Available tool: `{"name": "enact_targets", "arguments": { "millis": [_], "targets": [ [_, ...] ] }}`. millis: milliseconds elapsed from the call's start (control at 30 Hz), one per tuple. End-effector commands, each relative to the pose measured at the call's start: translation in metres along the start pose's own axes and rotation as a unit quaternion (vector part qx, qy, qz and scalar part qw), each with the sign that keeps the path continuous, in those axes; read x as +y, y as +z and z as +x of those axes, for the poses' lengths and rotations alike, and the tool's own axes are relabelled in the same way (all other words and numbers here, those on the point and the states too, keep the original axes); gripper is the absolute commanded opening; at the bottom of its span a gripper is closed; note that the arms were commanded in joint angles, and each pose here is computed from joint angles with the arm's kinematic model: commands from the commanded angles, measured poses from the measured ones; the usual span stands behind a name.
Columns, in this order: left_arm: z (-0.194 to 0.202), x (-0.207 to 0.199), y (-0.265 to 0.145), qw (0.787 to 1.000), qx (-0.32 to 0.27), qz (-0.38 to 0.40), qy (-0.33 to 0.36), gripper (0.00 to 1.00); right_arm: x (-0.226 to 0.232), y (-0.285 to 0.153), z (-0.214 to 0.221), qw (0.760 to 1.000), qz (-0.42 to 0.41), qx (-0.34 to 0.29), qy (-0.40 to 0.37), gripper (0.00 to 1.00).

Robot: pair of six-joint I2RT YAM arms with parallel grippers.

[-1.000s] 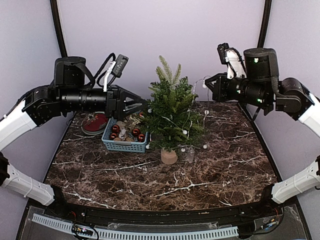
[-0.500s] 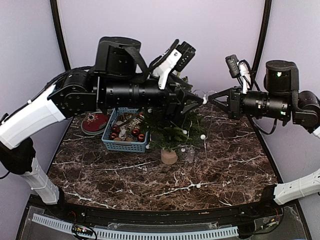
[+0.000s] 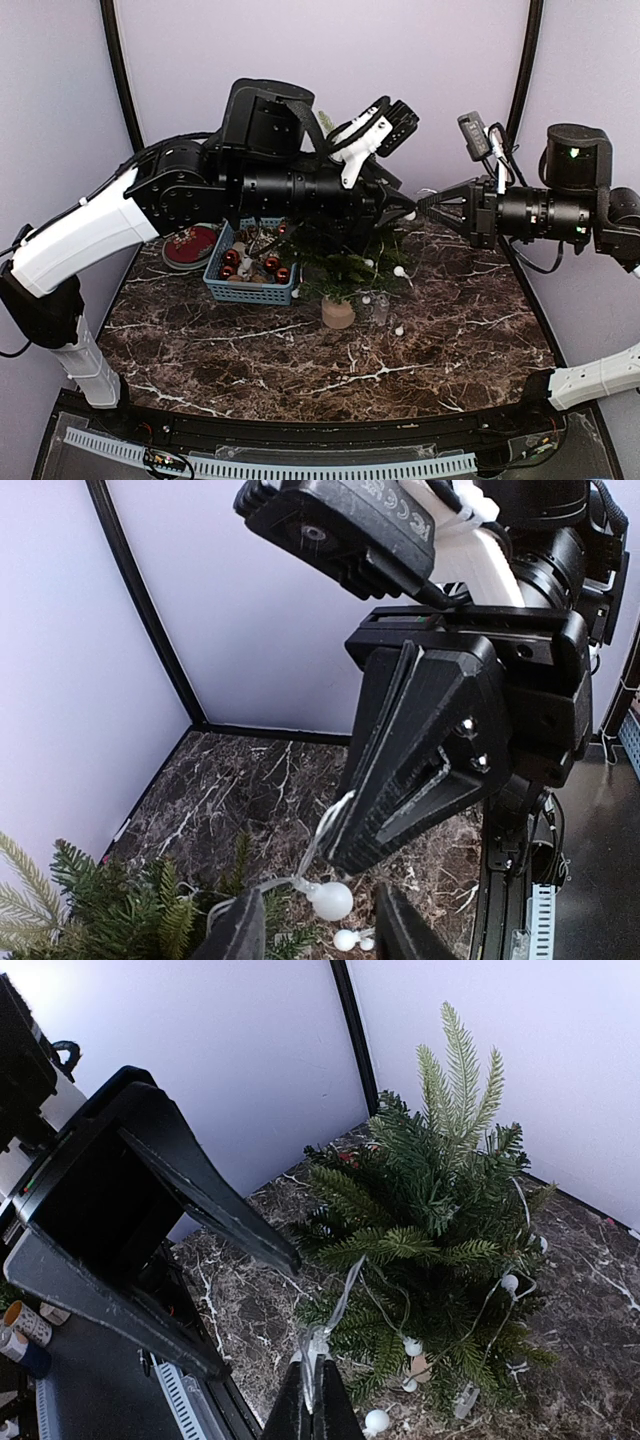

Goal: Decorate the small christmas tree
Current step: Wrap the light string in the gap of the branches.

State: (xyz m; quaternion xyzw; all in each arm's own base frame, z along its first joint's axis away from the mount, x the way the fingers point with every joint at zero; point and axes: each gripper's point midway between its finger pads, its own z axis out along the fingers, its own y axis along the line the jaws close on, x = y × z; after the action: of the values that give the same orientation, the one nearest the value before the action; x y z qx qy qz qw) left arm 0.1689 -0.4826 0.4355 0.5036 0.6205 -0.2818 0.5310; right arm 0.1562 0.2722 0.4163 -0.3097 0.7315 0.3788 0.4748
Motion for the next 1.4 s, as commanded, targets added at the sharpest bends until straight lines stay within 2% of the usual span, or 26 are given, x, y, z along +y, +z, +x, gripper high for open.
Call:
{"name": "enact_targets", "arguments": {
  "millis": [0,200,467,700,933,1067,1367],
  "targets": [
    [-0.011,0.014,-0.006,1.000,-0.014,-0.005,-0.013,0.35,0.004,-0.005,-0.013,0.999,-0.012,-0.032,-0.002,0.00],
    [-0.003,0.008,0.005,0.996,-0.009,0.037,-0.077,0.34,0.003,-0.004,-0.014,0.999,-0.008,-0.033,-0.002,0.00],
    [0.009,-0.006,0.015,0.981,-0.009,0.088,-0.172,0.31,0.001,-0.002,-0.016,0.999,-0.002,-0.038,0.001,0.00],
    [0.017,-0.007,0.018,0.974,-0.006,0.105,-0.202,0.37,0.003,0.000,-0.018,0.999,-0.007,-0.040,-0.001,0.00],
    [0.018,-0.009,0.015,0.970,-0.014,0.111,-0.216,0.50,0.001,0.004,-0.016,0.999,-0.001,-0.037,-0.001,0.00],
    [0.020,-0.005,0.007,0.969,-0.027,0.100,-0.223,0.55,0.000,0.003,-0.016,0.999,0.001,-0.039,0.000,0.00],
    [0.008,-0.005,0.005,0.961,-0.045,0.120,-0.243,0.54,0.001,0.006,-0.018,0.999,-0.003,-0.040,0.002,0.00]
  ]
}}
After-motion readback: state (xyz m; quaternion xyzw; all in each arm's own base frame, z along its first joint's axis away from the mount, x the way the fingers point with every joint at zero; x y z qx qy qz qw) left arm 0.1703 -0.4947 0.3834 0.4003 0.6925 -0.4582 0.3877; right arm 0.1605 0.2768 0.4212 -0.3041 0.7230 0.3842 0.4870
